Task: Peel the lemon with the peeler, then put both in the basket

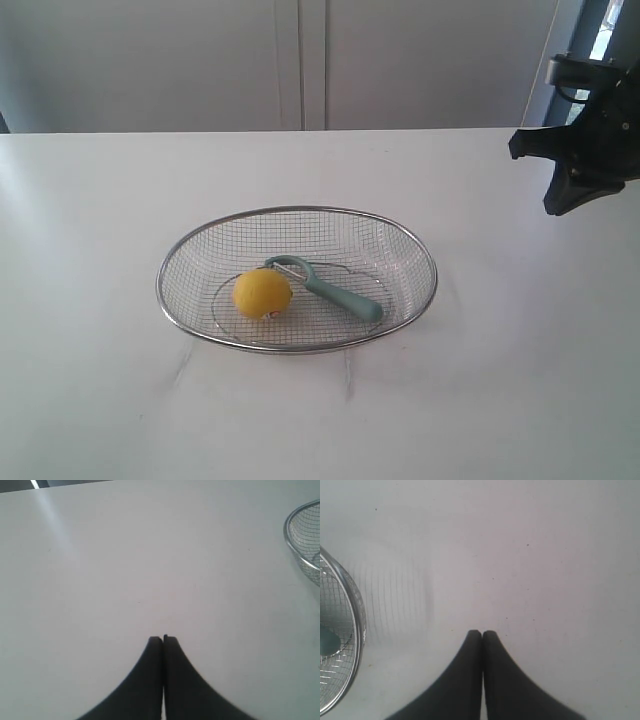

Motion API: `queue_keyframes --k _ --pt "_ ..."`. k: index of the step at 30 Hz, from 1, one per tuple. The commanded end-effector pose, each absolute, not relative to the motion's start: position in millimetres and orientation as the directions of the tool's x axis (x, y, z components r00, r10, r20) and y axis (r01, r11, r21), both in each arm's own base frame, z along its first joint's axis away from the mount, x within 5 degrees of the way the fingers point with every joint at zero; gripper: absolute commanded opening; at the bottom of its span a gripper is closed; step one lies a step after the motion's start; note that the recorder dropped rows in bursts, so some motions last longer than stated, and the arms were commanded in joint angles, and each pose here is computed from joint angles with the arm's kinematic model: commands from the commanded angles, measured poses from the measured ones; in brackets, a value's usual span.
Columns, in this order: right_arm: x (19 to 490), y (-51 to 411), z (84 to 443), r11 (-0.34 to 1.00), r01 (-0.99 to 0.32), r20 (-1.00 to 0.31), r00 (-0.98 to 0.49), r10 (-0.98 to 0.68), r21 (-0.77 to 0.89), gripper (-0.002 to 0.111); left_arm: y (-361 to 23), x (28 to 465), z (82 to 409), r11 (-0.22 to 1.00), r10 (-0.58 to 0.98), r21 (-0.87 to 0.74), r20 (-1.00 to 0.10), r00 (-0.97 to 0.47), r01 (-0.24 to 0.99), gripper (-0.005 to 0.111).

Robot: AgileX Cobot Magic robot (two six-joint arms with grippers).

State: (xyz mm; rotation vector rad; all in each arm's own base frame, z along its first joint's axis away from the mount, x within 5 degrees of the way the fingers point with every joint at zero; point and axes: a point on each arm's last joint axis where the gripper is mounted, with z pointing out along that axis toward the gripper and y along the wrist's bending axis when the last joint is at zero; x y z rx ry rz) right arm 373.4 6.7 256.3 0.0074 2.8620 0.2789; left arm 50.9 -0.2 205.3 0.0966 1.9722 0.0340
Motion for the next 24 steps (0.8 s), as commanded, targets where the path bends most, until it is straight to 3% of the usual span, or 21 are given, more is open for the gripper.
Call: queue_keyframes --k 1,4,11,24 --pt "372.4 2.7 260.3 0.982 -0.014 -0.275 -0.961 0.04 0.189 0.0 2.0 47.5 192.0 0.999 0.044 0.05 -0.93 -0.364 -0.007 0.0" --pt "372.4 2.7 260.3 0.982 -0.014 -0.275 -0.961 0.04 0.189 0.0 1.5 47.3 183.3 0.999 -0.035 -0.017 -0.926 -0.375 -0.051 0.0" --pt "377.6 1.9 261.8 0.983 -0.012 -0.332 -0.942 0.05 0.183 0.0 0.9 47.9 157.7 0.999 -0.043 -0.025 -0.893 -0.447 -0.046 0.0" --pt "381.5 1.1 263.2 0.984 -0.01 -0.374 -0.926 0.058 0.178 0.0 0.1 48.0 157.9 1.0 -0.026 -0.017 -0.894 -0.446 -0.025 0.0"
